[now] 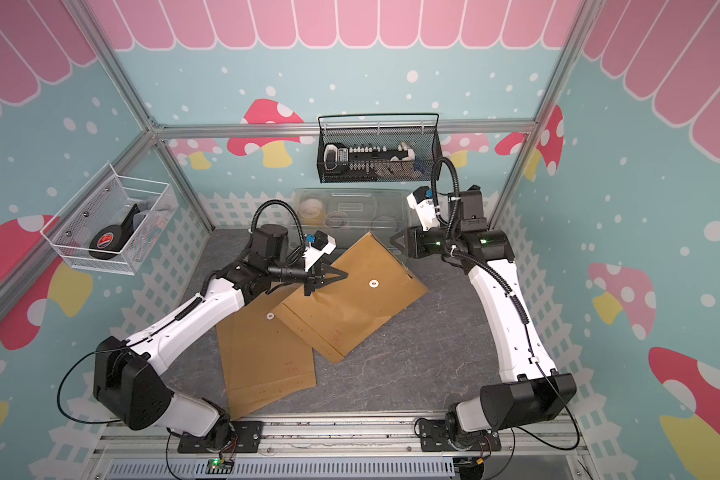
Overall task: Close the mouth of the file bag
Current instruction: Pick up the file bag from the center of the board.
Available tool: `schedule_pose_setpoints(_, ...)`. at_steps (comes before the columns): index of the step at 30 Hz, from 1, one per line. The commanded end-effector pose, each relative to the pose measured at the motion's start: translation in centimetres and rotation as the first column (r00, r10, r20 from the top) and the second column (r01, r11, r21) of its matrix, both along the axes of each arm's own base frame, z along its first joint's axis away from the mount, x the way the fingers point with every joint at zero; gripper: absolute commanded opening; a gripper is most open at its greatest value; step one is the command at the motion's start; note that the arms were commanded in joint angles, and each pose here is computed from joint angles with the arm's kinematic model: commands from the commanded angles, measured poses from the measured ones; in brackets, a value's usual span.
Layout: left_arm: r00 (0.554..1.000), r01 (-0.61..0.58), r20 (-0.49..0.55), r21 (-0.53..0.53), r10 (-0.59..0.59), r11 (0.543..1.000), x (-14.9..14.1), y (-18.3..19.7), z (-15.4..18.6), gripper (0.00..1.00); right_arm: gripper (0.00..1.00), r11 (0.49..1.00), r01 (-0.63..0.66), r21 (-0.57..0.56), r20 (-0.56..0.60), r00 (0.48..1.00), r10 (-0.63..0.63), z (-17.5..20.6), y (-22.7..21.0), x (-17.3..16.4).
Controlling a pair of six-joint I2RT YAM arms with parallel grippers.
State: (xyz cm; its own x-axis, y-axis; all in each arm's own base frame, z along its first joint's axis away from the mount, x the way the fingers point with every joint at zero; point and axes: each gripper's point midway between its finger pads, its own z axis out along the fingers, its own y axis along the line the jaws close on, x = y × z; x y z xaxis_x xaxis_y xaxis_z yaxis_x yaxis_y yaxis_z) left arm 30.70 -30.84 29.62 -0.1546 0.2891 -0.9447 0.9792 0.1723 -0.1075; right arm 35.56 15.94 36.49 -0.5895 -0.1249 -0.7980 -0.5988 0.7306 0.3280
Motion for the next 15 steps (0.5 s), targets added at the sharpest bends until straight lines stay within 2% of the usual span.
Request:
schedule_pose_setpoints(1,0.996,0.076,0.047,-0.027,-0.075,0.997,-0.9,0.3,1.7,0.0,0.53,0.992,-0.124,-0.002,0.038,0.992,0.124,0.3,1.2,-2.3)
schedule_pose_setpoints(5,0.995,0.095,0.033,-0.034,-0.094,0.995,-1.3,0.8,2.1,0.0,0.55,0.982,-0.186,0.03,0.06,0.981,0.184,0.8,1.8,-3.7)
schedule_pose_setpoints(10,0.992,0.115,0.063,-0.02,-0.113,0.993,-1.9,1.7,2.1,0.0,0.57,0.982,-0.191,0.01,0.093,0.978,0.189,0.9,1.4,-4.8)
schedule_pose_setpoints(15,0.99,0.124,0.063,-0.025,-0.123,0.992,-2.6,2.2,2.2,0.0,0.6,0.97,-0.241,0.042,0.109,0.966,0.235,1.3,1.7,-5.9)
